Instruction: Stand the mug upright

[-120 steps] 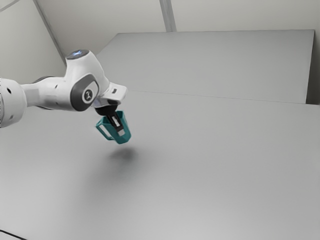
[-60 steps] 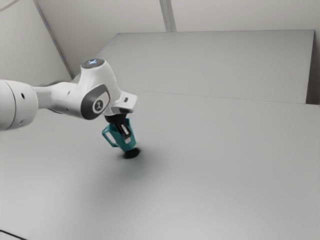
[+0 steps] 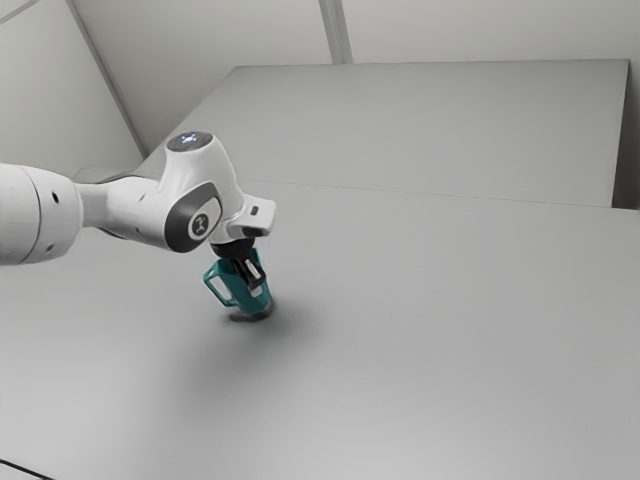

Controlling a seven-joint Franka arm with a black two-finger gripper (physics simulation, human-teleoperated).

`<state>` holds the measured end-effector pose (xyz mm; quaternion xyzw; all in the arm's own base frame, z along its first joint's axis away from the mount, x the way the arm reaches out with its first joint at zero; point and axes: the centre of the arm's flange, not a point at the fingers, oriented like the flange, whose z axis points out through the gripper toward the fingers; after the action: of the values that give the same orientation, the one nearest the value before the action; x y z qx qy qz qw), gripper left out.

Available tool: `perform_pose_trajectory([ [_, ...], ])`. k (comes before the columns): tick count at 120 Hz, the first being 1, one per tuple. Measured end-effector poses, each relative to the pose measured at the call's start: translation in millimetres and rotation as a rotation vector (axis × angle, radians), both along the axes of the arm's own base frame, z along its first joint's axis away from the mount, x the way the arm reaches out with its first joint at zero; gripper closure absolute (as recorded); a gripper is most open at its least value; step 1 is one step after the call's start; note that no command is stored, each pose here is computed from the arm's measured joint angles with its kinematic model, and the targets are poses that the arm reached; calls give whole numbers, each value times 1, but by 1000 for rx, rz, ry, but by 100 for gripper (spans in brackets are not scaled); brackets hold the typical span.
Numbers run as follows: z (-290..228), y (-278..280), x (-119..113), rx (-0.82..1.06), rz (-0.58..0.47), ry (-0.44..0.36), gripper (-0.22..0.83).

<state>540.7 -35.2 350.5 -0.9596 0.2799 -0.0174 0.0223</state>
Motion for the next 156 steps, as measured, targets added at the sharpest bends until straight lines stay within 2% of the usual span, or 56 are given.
perform_pose_trajectory([
  [45, 1, 0, 1, -9, 22, -7, 51],
  [68, 1, 0, 1, -10, 27, -9, 43],
  [100, 8, -3, 1, -14, 33, -19, 39],
  [156, 35, -8, 1, -52, 73, -48, 37],
])
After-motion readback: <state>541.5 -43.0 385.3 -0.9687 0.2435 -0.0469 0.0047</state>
